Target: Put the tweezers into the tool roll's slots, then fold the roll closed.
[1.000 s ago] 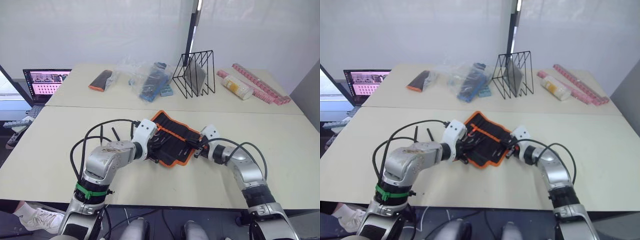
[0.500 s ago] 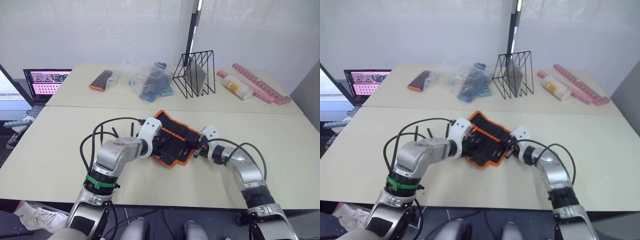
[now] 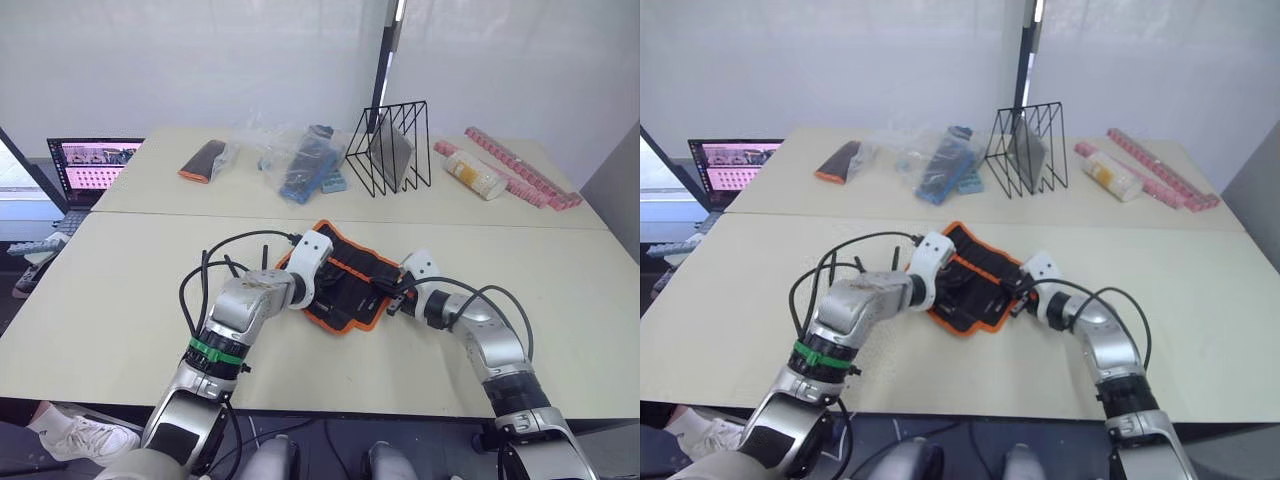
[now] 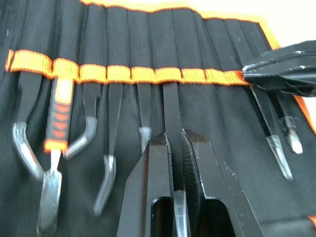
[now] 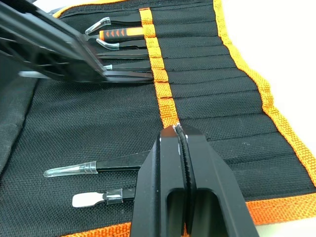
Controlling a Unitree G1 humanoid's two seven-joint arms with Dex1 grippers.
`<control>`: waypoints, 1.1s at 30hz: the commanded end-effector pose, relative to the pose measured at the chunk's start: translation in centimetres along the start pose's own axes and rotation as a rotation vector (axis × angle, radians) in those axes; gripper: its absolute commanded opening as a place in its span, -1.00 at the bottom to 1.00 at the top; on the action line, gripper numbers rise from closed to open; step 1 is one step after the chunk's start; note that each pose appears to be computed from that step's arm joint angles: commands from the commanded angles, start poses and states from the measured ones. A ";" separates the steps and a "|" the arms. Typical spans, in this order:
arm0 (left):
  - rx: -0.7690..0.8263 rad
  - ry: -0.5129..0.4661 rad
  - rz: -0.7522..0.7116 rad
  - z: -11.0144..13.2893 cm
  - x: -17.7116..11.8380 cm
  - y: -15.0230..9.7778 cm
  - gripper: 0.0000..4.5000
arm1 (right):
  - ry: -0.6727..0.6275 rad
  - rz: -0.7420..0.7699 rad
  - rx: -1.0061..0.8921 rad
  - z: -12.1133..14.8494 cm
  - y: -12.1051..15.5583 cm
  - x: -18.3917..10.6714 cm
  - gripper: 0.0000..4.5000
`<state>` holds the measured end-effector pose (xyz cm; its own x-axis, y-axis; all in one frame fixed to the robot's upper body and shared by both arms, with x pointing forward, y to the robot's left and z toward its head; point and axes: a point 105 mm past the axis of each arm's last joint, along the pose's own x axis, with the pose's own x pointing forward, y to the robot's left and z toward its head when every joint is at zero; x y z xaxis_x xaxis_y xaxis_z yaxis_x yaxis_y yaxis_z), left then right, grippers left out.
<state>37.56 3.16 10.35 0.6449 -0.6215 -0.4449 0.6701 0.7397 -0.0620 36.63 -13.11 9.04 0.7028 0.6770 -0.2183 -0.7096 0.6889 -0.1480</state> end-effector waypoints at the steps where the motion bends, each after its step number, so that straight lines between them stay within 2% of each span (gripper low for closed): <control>1: 0.062 -0.041 -0.002 0.9 1.1 0.1 -0.98 | 0.046 -0.002 -0.006 -0.9 0.2 0.1 -1.00; 8: 0.101 -0.065 0.005 1.6 2.5 0.6 -0.98 | 0.055 0.000 -0.002 -1.2 0.4 0.1 -1.00; 17: 0.077 -0.075 0.021 1.3 2.4 1.3 -0.98 | 0.054 0.005 -0.003 -1.2 0.5 0.3 -1.00; 19: 0.051 -0.085 0.009 1.4 1.9 1.3 -0.62 | 0.053 0.009 -0.004 -1.2 0.6 0.4 -1.00; 21: 0.052 -0.044 0.014 0.8 1.3 1.4 -0.40 | 0.053 0.011 -0.005 -1.2 0.6 0.6 -1.00; 23: 0.075 -0.010 0.026 0.6 0.6 1.6 -0.09 | 0.057 0.012 -0.006 -1.2 0.6 0.7 -1.00; 27: 0.061 -0.047 -0.026 2.3 -1.6 0.4 0.49 | 0.063 0.012 -0.006 -1.4 0.5 0.8 -1.00; 30: 0.050 -0.100 0.001 3.8 -3.7 0.9 0.95 | 0.068 0.012 -0.007 -1.5 0.4 0.9 -1.00; 33: 0.057 -0.144 0.047 4.9 -6.1 2.3 0.99 | 0.070 0.013 -0.008 -1.5 0.2 1.0 -1.00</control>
<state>37.28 6.62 15.16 0.6956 -0.6140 -0.3729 0.6590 0.7521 -0.0092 37.18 -11.86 9.05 0.6833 0.6952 -0.2233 -0.7293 0.6647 -0.1623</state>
